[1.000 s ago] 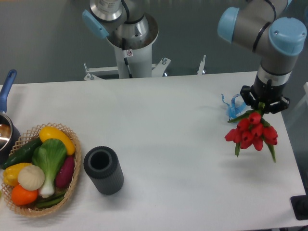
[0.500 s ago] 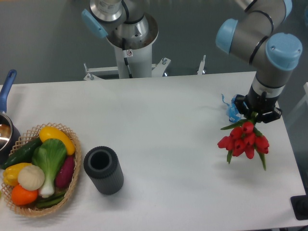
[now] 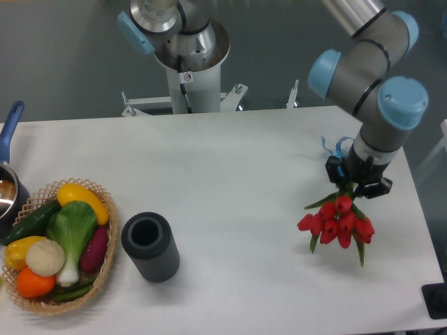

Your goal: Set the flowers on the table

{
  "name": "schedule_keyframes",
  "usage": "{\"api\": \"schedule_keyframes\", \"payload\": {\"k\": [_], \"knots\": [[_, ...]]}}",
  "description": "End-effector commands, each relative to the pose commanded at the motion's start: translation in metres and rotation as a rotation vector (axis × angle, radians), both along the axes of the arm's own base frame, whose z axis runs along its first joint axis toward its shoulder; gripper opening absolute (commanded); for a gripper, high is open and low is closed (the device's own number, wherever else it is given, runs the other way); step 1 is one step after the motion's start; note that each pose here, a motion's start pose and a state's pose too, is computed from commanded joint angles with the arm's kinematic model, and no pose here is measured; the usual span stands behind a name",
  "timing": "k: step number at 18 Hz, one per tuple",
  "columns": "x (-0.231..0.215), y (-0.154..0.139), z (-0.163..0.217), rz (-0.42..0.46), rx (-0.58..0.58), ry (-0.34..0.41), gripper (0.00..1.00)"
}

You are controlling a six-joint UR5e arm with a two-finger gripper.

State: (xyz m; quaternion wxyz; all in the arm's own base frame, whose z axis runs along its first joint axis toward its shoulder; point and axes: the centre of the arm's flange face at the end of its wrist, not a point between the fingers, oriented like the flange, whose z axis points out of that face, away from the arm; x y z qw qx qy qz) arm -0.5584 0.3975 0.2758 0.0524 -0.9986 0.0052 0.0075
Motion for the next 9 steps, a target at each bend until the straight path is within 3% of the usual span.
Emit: {"api": "schedule_keyframes", "payload": {"k": [3, 7, 9], "knots": [[0.006, 0.020, 0.001, 0.039, 0.006, 0.002, 0.43], [0.008, 0.025, 0.003, 0.058, 0.010, 0.006, 0.99], [0.008, 0.024, 0.010, 0.061, 0.017, 0.020, 1.00]]}}
